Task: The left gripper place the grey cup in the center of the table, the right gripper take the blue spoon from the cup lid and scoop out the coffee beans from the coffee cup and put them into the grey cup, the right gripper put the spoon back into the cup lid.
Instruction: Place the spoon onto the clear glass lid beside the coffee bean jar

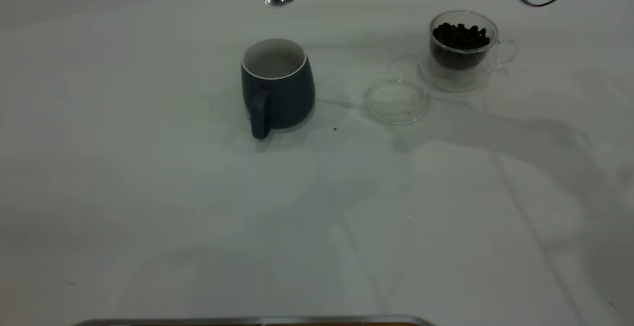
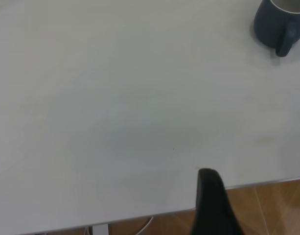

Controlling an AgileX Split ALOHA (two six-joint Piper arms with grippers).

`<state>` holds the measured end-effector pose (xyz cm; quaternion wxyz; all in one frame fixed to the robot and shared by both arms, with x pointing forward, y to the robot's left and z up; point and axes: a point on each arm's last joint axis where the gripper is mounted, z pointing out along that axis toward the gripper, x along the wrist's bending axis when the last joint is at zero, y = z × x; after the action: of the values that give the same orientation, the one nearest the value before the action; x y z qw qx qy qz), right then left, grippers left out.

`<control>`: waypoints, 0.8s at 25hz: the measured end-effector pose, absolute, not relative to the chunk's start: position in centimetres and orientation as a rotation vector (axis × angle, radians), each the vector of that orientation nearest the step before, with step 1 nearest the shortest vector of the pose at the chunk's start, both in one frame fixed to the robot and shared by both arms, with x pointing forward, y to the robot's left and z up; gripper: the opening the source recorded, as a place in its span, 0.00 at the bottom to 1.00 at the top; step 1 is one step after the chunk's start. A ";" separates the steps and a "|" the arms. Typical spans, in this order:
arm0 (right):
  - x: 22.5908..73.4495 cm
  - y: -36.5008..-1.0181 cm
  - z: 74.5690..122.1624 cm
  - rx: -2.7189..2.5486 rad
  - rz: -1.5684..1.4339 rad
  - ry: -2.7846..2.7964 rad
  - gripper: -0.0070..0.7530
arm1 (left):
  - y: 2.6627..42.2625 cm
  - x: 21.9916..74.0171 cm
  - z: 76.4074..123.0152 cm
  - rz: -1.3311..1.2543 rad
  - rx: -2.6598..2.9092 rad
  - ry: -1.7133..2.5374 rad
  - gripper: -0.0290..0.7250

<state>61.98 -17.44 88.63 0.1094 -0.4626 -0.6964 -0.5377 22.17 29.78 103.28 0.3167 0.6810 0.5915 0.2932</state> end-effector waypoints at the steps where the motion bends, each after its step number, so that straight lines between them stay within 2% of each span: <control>1: 61.6 -18.2 89.1 -1.420 -1.575 -1.989 0.16 | 29.8 22.2 103.3 0.772 1.793 1.557 0.74; 5: 59.7 -22.1 88.8 -1.713 -1.478 -1.702 0.16 | 29.8 22.2 103.3 0.772 1.793 1.557 0.74; 11: 56.8 -27.1 85.6 -2.047 -1.293 -1.471 0.16 | 29.8 22.2 103.3 0.772 1.793 1.557 0.74; 20: 56.8 -28.1 82.2 -2.159 -1.157 -1.365 0.16 | 29.8 22.2 103.3 0.772 1.793 1.557 0.74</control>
<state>56.75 -28.15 82.24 0.1679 -0.7590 -0.4798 -0.4069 22.17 29.78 103.28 0.3167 0.6810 0.5915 0.2932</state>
